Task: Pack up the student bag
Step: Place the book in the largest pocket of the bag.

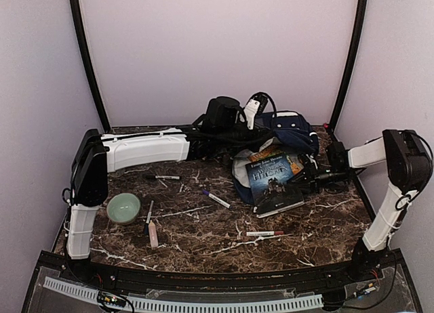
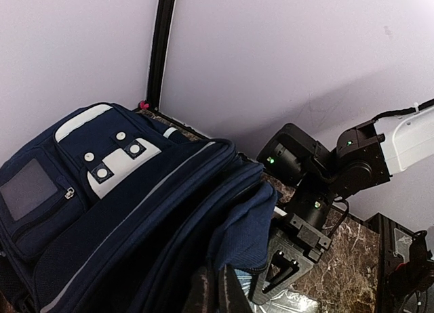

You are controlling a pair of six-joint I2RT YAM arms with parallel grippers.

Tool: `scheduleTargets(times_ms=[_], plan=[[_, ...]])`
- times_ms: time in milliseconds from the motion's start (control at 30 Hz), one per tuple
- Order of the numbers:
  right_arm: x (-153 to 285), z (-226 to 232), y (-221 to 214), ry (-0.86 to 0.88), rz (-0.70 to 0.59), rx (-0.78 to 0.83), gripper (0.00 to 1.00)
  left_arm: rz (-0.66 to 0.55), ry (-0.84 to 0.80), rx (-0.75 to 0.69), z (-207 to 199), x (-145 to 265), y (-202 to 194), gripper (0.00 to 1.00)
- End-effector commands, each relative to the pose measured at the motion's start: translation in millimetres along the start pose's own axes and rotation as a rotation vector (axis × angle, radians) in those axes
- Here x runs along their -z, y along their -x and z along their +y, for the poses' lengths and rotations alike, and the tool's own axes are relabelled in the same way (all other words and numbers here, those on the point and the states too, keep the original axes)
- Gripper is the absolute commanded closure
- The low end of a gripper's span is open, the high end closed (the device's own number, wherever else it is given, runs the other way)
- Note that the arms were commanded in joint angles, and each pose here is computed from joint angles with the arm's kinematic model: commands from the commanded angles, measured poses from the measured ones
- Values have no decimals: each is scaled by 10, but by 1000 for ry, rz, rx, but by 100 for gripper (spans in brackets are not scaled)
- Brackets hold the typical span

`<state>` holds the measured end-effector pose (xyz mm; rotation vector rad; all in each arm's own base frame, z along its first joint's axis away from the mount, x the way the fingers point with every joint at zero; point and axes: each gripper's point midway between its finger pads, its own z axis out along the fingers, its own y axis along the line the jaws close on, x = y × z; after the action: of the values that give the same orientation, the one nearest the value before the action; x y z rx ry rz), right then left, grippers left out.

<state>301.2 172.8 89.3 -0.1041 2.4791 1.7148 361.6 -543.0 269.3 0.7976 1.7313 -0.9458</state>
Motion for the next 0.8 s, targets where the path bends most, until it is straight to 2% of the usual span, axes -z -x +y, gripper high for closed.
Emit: scheduleTargets(times_ms=[0,100,333,500,767], plan=[[93,-77,396,-60,-103,102,100,-243,-111,-57,-499,537,1004,100],[162,-133,533,-67,-174,87,100,-235,-116,-59,-529,554,971,100],[181,-155,750,-55,-209,80,100,-207,-129,-75,-594,548,873,100],[258,-169,822,-139,-224,91,75,-200,-133,-69,-603,545,812,100],[591,151,748,-314,-303,249,46,-200,-121,-67,-567,572,733,100]])
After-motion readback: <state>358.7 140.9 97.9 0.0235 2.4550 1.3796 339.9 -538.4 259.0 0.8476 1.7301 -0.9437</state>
